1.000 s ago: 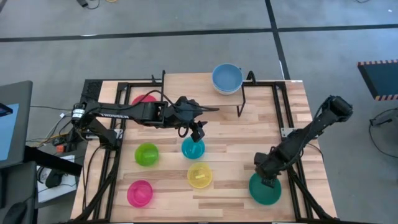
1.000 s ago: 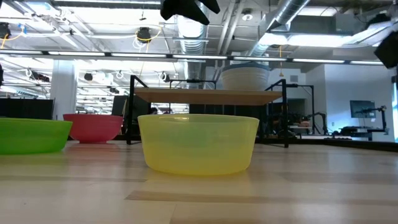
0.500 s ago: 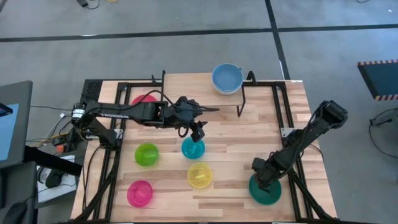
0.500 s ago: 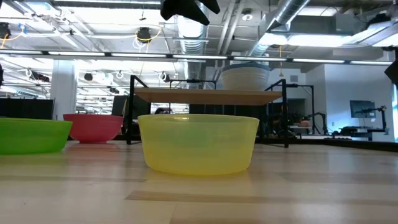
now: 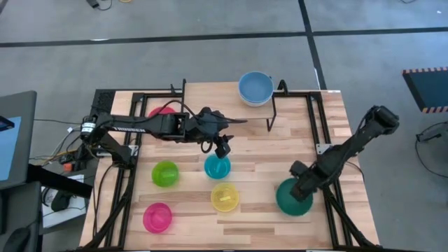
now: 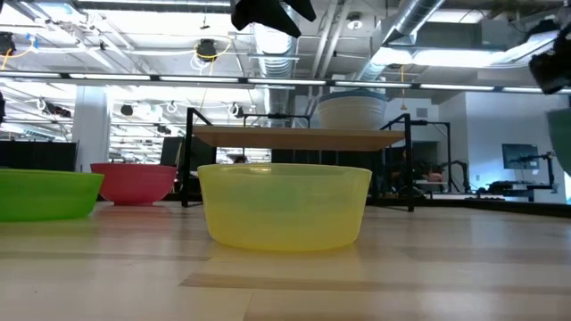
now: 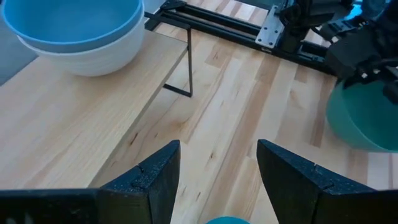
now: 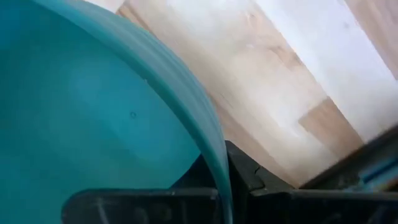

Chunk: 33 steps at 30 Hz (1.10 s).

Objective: Place and stack bowls onto a shelf
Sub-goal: Stack the large green bowl on top of the large blue bowl on the shelf

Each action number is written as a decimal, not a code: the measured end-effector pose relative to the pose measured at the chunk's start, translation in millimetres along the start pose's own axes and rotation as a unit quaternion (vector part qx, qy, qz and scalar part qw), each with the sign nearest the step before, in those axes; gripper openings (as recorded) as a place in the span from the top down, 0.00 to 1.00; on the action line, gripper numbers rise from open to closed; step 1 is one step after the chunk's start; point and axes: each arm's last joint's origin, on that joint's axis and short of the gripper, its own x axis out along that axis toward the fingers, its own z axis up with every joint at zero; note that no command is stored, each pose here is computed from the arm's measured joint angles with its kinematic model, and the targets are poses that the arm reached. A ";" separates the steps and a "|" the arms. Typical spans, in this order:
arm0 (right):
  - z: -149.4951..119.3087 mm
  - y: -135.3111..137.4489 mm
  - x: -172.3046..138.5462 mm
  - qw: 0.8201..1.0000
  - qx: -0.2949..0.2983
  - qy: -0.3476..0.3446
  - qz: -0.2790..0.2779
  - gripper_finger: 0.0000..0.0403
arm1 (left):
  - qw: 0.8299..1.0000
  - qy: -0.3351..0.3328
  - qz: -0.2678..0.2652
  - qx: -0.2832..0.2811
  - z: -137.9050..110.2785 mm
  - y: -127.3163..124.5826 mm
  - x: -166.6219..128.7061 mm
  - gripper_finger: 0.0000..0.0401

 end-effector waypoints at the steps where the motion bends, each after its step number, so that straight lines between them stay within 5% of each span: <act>1: 2.6 -2.5 -4.4 1.000 0.009 -0.003 -0.002 0.95 | 1.000 -0.003 0.000 -0.002 0.8 0.5 0.3 0.51; 13: 65.6 -1.3 -62.3 0.985 0.095 -0.143 0.035 0.95 | 0.993 -0.076 -0.087 -0.024 6.9 4.6 16.1 0.63; 19: 97.1 -5.9 -91.0 0.968 0.127 -0.210 0.042 0.95 | 0.989 -0.105 -0.106 0.014 12.0 2.2 14.7 0.61; 27: 126.0 0.2 -105.9 0.972 0.016 -0.236 0.005 0.93 | 0.986 -0.109 -0.123 0.009 6.0 -5.9 42.3 0.52; 33: 138.1 4.6 -111.9 0.972 -0.004 -0.236 -0.007 0.93 | 0.989 -0.091 -0.113 0.004 -1.2 -8.3 52.0 0.51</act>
